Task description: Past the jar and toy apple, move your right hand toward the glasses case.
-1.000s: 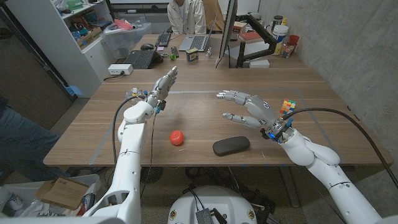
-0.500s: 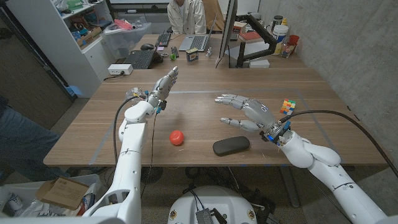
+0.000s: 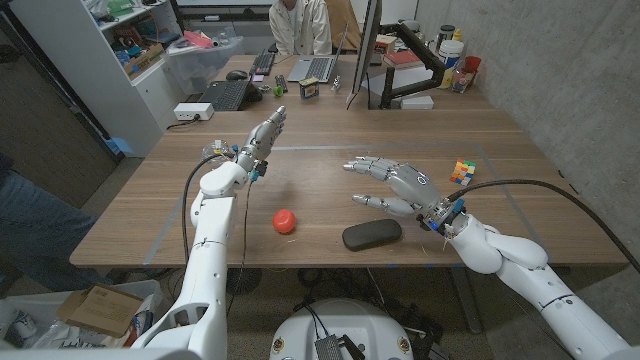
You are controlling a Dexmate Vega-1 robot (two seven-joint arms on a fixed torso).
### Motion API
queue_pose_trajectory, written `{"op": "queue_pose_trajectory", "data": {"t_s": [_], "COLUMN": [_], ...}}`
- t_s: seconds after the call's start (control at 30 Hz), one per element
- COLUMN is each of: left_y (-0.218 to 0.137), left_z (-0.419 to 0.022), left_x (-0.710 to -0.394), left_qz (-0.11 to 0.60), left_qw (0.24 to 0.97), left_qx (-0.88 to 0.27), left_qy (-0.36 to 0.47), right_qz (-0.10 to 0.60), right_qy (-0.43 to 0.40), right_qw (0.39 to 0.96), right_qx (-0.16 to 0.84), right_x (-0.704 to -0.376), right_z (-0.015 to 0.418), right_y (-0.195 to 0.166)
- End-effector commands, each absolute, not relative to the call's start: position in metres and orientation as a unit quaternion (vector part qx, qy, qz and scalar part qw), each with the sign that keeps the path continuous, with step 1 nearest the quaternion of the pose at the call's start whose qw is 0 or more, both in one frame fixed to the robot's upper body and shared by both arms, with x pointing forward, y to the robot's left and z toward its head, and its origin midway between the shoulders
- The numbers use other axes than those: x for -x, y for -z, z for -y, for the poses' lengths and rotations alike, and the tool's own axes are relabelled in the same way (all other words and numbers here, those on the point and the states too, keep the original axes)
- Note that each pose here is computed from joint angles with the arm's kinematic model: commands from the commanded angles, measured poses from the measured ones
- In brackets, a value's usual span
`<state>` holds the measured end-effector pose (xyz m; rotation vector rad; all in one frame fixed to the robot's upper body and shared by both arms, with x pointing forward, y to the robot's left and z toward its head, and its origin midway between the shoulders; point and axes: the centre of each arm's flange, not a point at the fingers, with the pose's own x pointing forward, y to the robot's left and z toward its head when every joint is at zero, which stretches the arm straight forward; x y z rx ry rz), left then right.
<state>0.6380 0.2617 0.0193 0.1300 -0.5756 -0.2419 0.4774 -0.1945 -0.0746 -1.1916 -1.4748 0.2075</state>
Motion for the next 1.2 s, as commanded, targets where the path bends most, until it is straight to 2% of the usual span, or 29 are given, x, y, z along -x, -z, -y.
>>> {"op": "queue_pose_trajectory", "data": {"t_s": [0.03,1.2], "left_y": [-0.019,-0.02], "left_z": [-0.264,-0.264], "left_x": [-0.64,-0.638], "left_qz": [0.282,0.282], "left_qw": [0.95,0.95], "left_qx": [-0.062,-0.065], "left_qy": [0.12,0.117], "right_qz": [0.62,0.589], "right_qy": [-0.097,-0.115], "right_qw": [0.575,0.572], "right_qx": [0.525,0.559], "right_x": [-0.479,-0.489], "right_z": [0.19,0.191], "right_y": [0.084,0.1]}}
